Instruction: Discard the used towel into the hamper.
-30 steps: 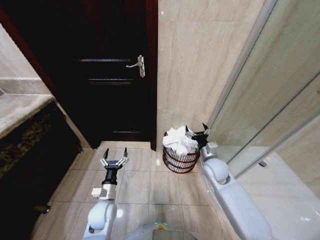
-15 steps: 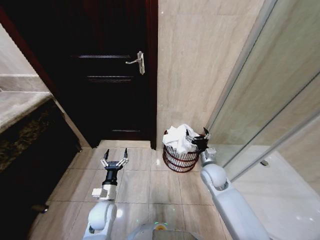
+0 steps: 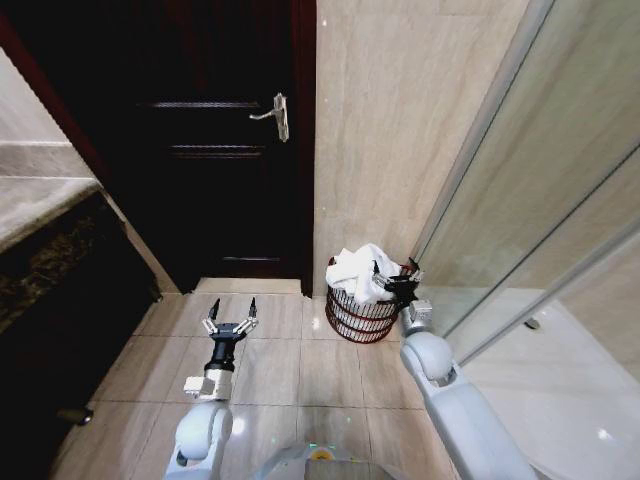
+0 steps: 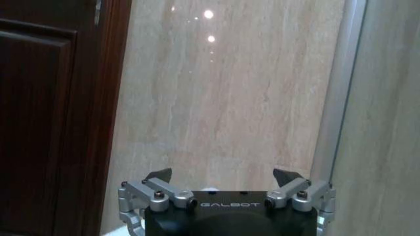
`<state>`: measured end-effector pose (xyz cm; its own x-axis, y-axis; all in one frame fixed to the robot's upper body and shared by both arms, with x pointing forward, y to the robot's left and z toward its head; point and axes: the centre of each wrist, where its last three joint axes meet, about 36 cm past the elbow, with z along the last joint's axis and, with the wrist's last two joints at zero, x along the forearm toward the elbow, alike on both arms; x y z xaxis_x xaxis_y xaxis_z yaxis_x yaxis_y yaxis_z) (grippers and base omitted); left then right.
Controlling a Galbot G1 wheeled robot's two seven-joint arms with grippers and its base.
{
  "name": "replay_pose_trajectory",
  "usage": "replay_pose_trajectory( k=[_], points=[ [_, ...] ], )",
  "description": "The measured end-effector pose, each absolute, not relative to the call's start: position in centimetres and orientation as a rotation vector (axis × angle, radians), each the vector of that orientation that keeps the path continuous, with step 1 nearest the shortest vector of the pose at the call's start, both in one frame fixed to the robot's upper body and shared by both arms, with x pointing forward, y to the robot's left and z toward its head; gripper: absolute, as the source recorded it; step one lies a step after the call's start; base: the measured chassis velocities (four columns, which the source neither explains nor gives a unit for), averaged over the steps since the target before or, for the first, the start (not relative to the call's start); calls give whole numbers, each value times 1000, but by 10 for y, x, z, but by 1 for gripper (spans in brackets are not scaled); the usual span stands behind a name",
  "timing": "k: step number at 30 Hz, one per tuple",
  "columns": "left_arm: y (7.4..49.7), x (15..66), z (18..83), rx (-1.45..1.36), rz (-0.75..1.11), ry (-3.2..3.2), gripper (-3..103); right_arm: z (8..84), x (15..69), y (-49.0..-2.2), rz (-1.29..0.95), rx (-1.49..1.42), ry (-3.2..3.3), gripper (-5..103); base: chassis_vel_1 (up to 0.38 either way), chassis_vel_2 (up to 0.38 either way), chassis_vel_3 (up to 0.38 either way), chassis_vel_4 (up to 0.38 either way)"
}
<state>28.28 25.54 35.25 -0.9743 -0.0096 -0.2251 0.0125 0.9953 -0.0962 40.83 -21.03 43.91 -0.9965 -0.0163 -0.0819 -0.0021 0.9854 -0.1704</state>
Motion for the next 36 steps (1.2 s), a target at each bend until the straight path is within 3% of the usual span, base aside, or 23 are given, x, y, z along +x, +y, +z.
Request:
replay_pose_trajectory(
  k=[36],
  points=[
    [251,277,336,17,-137,2915,100,414,394,-207,-310,68,3058,100,0,0,0,0]
  ],
)
